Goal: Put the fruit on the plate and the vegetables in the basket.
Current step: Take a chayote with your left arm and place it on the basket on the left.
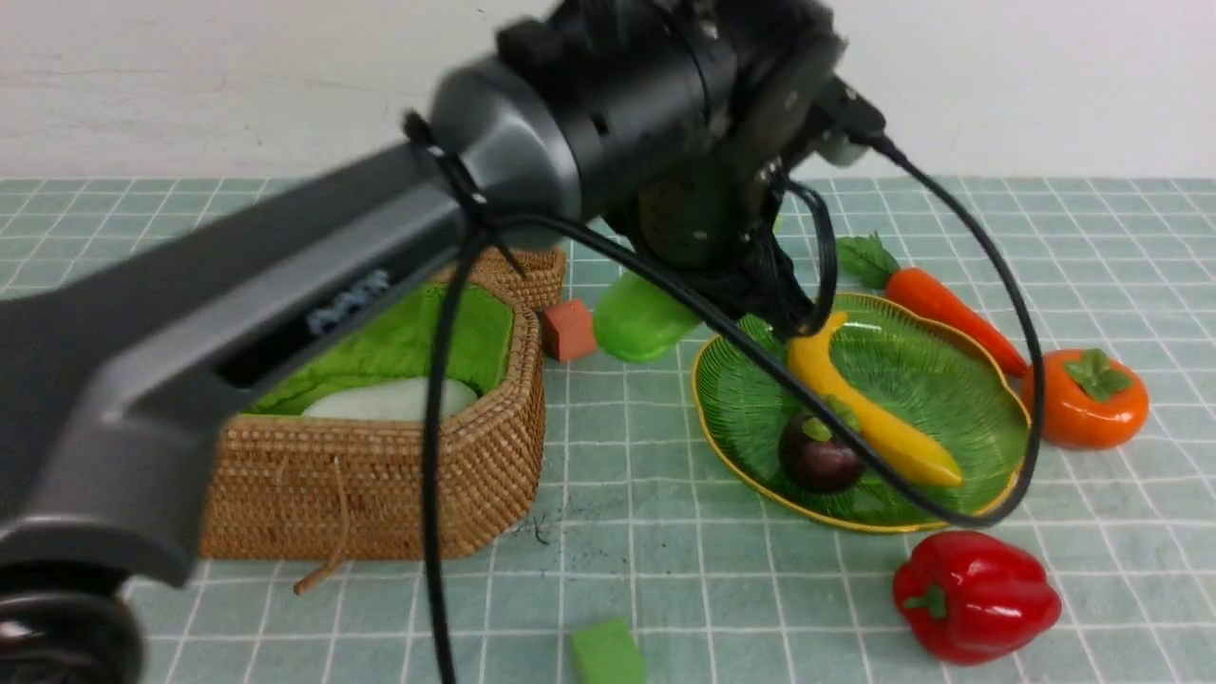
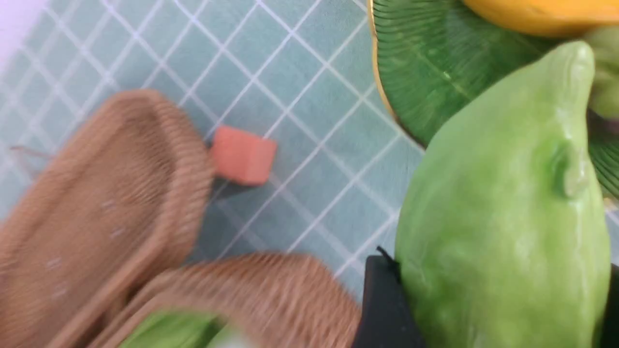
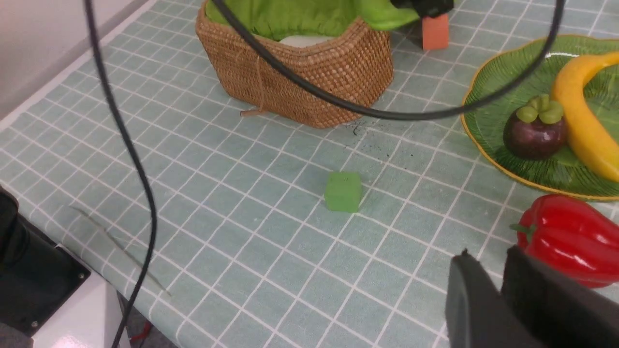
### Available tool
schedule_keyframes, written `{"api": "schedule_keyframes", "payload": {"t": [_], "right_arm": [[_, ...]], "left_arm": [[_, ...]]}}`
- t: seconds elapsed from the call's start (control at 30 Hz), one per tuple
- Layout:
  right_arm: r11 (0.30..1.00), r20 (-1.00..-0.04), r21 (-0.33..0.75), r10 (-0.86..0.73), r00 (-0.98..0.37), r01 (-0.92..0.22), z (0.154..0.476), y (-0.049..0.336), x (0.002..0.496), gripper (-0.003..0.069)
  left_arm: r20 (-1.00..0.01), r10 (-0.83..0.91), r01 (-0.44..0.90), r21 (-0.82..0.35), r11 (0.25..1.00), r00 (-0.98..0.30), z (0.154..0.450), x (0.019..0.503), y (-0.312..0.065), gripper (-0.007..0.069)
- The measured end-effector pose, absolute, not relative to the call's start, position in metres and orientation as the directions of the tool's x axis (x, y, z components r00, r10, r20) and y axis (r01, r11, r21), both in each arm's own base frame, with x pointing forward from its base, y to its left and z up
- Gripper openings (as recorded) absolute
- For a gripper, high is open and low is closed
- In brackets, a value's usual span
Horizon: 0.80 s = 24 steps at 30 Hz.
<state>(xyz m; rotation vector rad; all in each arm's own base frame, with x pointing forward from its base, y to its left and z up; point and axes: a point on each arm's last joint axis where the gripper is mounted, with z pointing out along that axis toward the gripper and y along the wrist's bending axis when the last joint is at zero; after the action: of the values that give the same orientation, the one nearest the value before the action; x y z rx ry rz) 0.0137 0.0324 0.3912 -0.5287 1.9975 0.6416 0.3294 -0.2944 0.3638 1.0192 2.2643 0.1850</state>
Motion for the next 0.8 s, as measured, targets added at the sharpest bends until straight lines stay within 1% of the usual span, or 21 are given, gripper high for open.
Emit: {"api": "schedule_keyframes", "payload": {"t": [0.1,0.13,0.17,0.27,0.37,0.4,0.43,0.5,0.57,0.67,0.8], "right_arm": [[0.77,-0.884,0.224,-0.098,-0.458,-0.598,0.392,0.032,0.014,0.0108],[0.77,-0.884,0.224,-0.097,-0.457,-0.598,0.392,0.032,0.014,0.0108],[0.77,-0.884,0.224,-0.097,-0.457,-0.598,0.392,0.032,0.014,0.0108],[0.769,-0.885,0.226,-0.095,-0.456,-0.598,0.392,0.033,0.014,0.0108],[0.762,-0.883,0.236,-0.091,-0.46,-0.603,0.393,0.033,0.014,0.0108],[0.762,-0.883,0.236,-0.091,-0.46,-0.603,0.393,0.033,0.014,0.0108],[0.759,-0.885,0.231,-0.097,-0.455,-0.609,0.393,0.034,0.013,0.0108],[0.75,-0.886,0.234,-0.098,-0.454,-0.618,0.393,0.035,0.013,0.0108],[0.739,-0.885,0.246,-0.093,-0.457,-0.627,0.394,0.036,0.012,0.0108],[0.714,-0.886,0.259,-0.093,-0.455,-0.65,0.394,0.038,0.01,0.0108],[0.681,-0.883,0.274,-0.101,-0.458,-0.679,0.395,0.041,0.006,0.0108]], "left_arm": [[-0.509,0.721,0.614,0.399,0.681,-0.47,0.395,0.313,-0.264,0.0444],[-0.501,0.731,0.616,0.412,0.672,-0.462,0.401,0.308,-0.251,0.0444],[-0.493,0.741,0.621,0.42,0.662,-0.456,0.403,0.305,-0.247,0.0444],[-0.388,0.812,0.659,0.477,0.582,-0.436,0.402,0.286,-0.197,0.0444],[-0.252,0.878,0.709,0.518,0.478,-0.408,0.384,0.285,-0.156,0.0444],[-0.244,0.878,0.708,0.521,0.476,-0.411,0.381,0.287,-0.15,0.0444],[-0.203,0.895,0.719,0.538,0.44,-0.396,0.37,0.295,-0.135,0.0444],[-0.162,0.909,0.728,0.553,0.405,-0.383,0.356,0.307,-0.119,0.0444],[-0.139,0.91,0.731,0.555,0.398,-0.39,0.341,0.324,-0.107,0.0444],[-0.131,0.905,0.73,0.55,0.405,-0.404,0.326,0.341,-0.098,0.0444],[-0.133,0.908,0.735,0.546,0.402,-0.398,0.308,0.356,-0.098,0.0444]]}}
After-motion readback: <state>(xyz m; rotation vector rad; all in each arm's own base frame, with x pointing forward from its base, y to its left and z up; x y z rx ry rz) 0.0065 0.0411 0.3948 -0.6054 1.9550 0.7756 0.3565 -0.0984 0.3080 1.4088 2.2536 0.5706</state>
